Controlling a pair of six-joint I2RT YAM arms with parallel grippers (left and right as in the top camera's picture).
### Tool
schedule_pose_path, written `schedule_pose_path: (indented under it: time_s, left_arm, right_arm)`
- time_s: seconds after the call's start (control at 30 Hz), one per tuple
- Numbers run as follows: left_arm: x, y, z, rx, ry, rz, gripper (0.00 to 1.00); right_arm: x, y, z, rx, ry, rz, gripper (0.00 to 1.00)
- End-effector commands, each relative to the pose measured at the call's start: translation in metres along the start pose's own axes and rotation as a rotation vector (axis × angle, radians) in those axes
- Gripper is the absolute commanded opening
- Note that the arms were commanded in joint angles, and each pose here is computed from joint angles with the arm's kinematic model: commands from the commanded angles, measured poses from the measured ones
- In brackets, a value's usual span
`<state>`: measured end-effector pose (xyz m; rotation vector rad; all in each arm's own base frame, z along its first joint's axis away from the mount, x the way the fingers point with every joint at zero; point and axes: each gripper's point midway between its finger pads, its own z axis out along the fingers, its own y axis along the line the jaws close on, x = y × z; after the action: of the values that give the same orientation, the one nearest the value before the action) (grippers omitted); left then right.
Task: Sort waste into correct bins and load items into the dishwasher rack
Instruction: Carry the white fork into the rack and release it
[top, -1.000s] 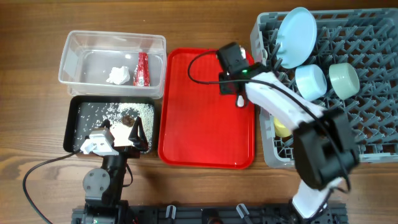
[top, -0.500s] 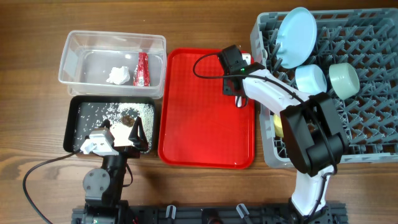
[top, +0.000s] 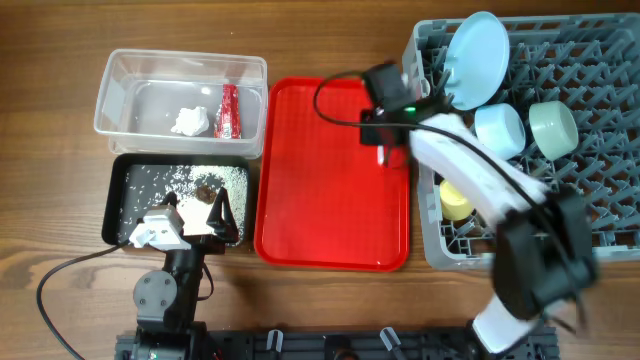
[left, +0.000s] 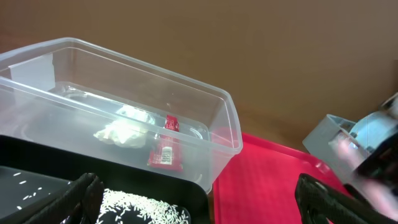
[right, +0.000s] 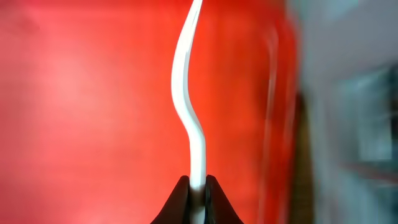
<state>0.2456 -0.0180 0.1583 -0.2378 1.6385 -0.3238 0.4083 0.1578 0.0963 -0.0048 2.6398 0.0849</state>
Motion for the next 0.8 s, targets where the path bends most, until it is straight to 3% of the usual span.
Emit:
schedule_pose_path:
  time_s: [0.0,0.17,0.37,0.43,0.57,0.77]
  left_arm:
    - [0.001,0.000,0.000,0.005,-0.004,0.013,1.00]
    - [0.001,0.000,0.000,0.005,-0.004,0.013,1.00]
    - [0.001,0.000,0.000,0.005,-0.004,0.013,1.00]
    - [0.001,0.000,0.000,0.005,-0.004,0.013,1.00]
    - [0.001,0.000,0.000,0.005,-0.004,0.013,1.00]
    - [0.001,0.000,0.000,0.005,-0.004,0.013,1.00]
  right_arm:
    - [-0.048,-0.034,-0.067,0.033,-0.201,0.006,0.04]
    - [-0.057,-0.080,-0.068,0.106,-0.205,-0.003,0.04]
    - [-0.036,-0.104,-0.008,0.181,-0.048,-0.163,0.06]
    - [-0.034,-0.111,-0.002,0.222,-0.037,-0.162,0.26]
    - [-0.056,-0.096,-0.044,0.152,-0.149,-0.145,0.44]
    - [-0.066,-0.028,-0.177,-0.169,-0.406,-0.214,0.47]
